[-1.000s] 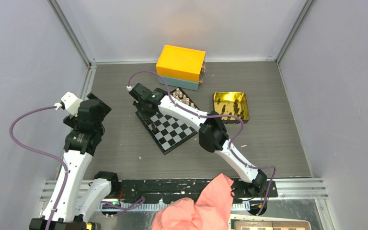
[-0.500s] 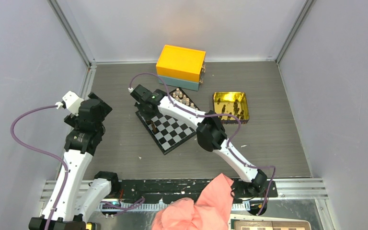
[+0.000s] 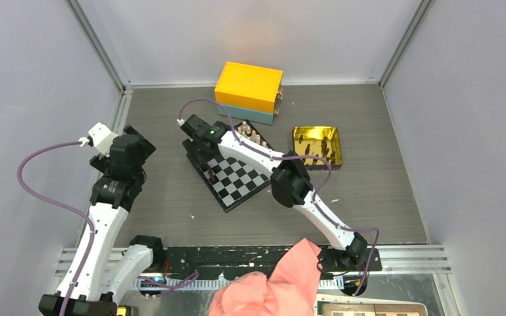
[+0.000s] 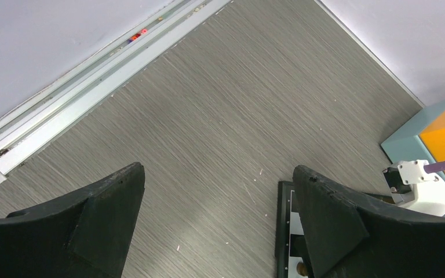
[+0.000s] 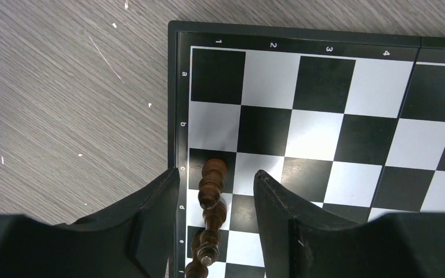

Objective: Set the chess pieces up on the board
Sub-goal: Place the chess piece on the chessboard, then pick up the chess piece from the storage box.

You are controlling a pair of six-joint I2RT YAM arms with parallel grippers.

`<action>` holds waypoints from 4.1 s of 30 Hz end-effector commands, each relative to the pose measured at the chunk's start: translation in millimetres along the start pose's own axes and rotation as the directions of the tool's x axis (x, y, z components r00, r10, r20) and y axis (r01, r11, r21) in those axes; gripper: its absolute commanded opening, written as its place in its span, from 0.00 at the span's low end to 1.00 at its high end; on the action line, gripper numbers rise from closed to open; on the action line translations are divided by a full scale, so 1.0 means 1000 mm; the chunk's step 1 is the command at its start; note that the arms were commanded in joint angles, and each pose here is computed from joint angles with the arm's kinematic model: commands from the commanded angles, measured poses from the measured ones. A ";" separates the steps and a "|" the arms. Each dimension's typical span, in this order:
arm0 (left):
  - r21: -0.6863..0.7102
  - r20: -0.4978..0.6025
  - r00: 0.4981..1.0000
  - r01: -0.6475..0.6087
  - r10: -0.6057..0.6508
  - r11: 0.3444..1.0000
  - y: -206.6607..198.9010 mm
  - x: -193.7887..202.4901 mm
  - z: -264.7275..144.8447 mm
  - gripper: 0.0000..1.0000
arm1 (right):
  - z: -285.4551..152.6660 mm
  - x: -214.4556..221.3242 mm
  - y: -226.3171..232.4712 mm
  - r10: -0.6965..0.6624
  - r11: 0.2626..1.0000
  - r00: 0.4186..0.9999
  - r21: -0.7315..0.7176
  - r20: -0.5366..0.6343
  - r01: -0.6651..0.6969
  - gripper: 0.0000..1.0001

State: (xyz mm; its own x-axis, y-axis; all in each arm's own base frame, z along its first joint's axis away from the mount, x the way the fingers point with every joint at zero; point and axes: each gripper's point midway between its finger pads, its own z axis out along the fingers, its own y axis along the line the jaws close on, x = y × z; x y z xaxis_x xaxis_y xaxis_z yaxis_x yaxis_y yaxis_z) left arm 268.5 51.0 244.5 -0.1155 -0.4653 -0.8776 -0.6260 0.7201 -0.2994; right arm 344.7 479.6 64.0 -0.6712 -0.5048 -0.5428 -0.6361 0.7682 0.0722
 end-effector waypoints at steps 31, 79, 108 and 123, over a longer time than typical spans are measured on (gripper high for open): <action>0.246 -0.115 0.983 -0.113 0.145 0.963 -0.143 -0.001 0.055 0.94 | -0.217 -0.001 -0.294 0.477 0.724 0.758 0.291 0.445 -0.626 0.57; 0.417 -0.095 0.875 -0.398 0.475 0.817 -0.179 0.062 0.018 0.93 | -0.104 0.090 -0.372 0.695 0.545 0.626 0.309 0.354 -0.779 0.41; 0.403 -0.089 0.854 -0.439 0.512 0.803 -0.178 0.067 0.025 0.94 | -0.090 0.095 -0.378 0.701 0.550 0.638 0.327 0.320 -0.769 0.18; 0.367 -0.068 0.884 -0.410 0.463 0.835 -0.163 0.050 0.015 0.94 | -0.140 0.083 -0.376 0.663 0.546 0.645 0.343 0.381 -0.764 0.01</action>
State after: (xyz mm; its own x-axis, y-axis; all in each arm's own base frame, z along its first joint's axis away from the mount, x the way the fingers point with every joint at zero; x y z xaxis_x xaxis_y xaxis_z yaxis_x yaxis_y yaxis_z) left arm 380.9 -88.8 213.5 -0.5304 -0.0713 -0.8448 -0.1572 0.9874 0.0153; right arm 466.5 100.7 47.4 -0.7908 0.3266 -0.5176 0.3010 0.9439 0.1356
